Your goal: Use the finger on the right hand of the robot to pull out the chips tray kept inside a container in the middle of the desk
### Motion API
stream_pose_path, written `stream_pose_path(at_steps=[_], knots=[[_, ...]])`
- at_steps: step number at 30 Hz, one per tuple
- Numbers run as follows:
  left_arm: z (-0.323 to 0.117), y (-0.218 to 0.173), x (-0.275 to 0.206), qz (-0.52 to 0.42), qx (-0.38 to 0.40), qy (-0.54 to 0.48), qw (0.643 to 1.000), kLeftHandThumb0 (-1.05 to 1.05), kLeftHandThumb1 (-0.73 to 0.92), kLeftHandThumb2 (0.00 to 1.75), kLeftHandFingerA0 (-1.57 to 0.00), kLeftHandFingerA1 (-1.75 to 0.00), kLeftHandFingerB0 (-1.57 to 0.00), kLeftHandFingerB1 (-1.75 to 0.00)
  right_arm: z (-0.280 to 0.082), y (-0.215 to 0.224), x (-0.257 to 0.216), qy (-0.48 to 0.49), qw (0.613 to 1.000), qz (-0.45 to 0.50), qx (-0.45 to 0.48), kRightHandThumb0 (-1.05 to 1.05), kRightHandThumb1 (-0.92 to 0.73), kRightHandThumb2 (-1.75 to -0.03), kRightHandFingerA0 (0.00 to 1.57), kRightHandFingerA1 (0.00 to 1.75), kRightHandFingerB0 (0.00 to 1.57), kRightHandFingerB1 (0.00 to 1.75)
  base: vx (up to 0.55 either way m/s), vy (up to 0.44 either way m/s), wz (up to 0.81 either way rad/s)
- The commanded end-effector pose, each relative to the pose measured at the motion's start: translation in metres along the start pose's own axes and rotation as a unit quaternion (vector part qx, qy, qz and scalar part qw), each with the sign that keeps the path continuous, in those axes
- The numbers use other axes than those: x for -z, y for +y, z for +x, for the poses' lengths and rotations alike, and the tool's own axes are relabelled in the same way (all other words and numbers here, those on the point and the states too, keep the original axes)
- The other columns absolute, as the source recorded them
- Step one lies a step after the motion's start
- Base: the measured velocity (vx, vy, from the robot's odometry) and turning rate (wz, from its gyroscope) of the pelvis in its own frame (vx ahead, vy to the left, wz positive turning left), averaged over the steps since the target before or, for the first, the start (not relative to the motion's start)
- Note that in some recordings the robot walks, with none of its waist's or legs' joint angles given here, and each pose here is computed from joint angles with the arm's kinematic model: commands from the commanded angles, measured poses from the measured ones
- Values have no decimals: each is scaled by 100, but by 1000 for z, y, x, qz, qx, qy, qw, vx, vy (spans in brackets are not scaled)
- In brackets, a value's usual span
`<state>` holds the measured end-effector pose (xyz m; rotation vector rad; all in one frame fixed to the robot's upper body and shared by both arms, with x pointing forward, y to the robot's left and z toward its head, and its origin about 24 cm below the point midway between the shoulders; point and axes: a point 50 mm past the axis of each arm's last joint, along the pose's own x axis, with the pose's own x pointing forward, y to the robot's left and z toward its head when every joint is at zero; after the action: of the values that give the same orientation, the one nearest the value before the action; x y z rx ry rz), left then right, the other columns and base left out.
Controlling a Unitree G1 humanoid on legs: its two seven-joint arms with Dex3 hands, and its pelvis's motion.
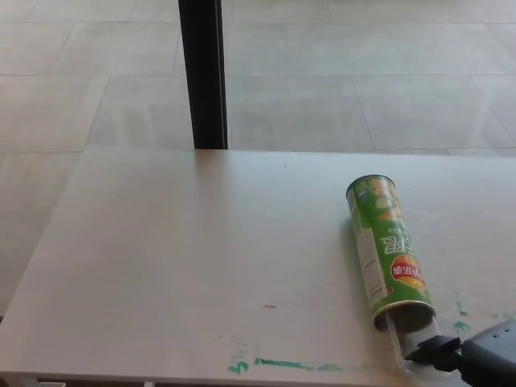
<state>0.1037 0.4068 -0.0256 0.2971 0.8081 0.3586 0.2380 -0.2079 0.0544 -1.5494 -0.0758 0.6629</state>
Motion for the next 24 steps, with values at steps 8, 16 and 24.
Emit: stream_pose_path(at_steps=[8, 16, 24], knots=[[-2, 10, -5, 12, -8, -7, 1000, -24, 64, 64, -59, -75, -52, -62, -24, 8, -2, -3, 998, 52, -40, -44, -64, -59, 80, 135, 43, 37, 0, 0, 0], [-2, 10, -7, 18, -11, -7, 1000, -24, 65, 64, -61, -74, -53, -62, -29, 21, -5, -1, 996, 75, -55, -45, -65, -59, 79, 133, 42, 37, 0, 0, 0], [0, 10, -7, 12, -13, -7, 1000, -24, 65, 63, -60, -73, -53, -61, -35, 36, -4, 16, 992, 109, -53, -43, -62, -58, 84, 129, 44, 37, 0, 0, 0]])
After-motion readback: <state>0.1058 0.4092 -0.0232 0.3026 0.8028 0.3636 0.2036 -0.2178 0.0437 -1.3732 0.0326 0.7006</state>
